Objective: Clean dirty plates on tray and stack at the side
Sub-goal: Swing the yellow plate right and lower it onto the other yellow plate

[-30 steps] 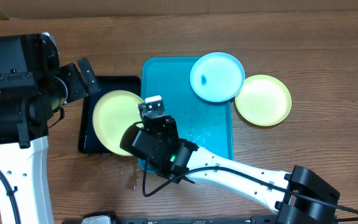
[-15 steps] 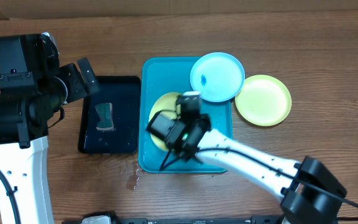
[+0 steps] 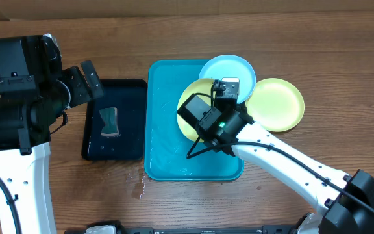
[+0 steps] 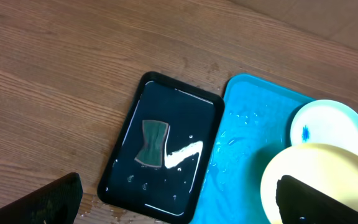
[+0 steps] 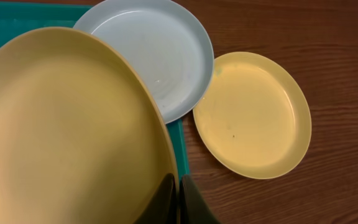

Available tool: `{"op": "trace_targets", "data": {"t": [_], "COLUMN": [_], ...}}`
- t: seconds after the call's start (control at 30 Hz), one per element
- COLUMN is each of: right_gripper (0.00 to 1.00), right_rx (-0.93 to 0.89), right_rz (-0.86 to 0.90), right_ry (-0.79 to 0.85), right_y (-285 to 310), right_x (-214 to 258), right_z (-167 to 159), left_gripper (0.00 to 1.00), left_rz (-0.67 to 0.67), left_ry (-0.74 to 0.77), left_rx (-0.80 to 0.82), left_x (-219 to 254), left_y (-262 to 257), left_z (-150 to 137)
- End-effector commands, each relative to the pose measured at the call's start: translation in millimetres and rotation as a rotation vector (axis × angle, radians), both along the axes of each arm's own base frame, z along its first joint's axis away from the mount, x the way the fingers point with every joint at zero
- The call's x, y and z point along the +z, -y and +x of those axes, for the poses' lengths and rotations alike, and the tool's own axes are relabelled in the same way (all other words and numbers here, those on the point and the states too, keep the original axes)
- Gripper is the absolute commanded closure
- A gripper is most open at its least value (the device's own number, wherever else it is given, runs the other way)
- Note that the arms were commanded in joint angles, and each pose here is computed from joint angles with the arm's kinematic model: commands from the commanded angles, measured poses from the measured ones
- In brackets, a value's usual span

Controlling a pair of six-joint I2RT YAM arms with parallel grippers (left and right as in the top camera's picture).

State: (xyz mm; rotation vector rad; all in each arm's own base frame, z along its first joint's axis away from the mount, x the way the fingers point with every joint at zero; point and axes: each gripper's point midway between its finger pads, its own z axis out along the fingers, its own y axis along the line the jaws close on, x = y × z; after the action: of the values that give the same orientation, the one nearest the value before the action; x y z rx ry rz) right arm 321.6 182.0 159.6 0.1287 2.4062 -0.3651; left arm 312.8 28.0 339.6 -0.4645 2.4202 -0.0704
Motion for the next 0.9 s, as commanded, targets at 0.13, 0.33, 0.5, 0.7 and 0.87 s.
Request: {"op": "trace_targets", "data": {"t": [0.13,0.33,0.5,0.7,0.87], "right_gripper": [0.96,0.96,0.96,0.96,0.96], "right_rx": [-0.263,-0.484,-0.656,-0.657,-0.674], "right_rz": [0.225,0.539,0.706,0.674,0.614], "right_ry": [-0.022,-0.156,-0.232,-0.303,-0.345], "right_y": [67.8,137.5,193.3,224.4,228.3], "right_x": [3.9,-15.8,-23.8,-32.3,-47.0], "right_z": [34.2,51.2,38.5,18.5,4.6], "left_gripper": [0.00,0.00,0.00,0.00,0.00], "left_rz": [-0.012,-0.012,-0.012,-0.012,-0.012], "left_ry": [0.007,0.007,0.006,0.006,0.006], "left_rx": [0.001,0.001,0.001,0.001,0.001], "left_x": [2.1,2.1,2.0,2.0,1.9], "left_y": [1.5,1.5,1.5,1.5,1.5], "left_z": [2.6,2.6,2.7,2.7,2.8]}}
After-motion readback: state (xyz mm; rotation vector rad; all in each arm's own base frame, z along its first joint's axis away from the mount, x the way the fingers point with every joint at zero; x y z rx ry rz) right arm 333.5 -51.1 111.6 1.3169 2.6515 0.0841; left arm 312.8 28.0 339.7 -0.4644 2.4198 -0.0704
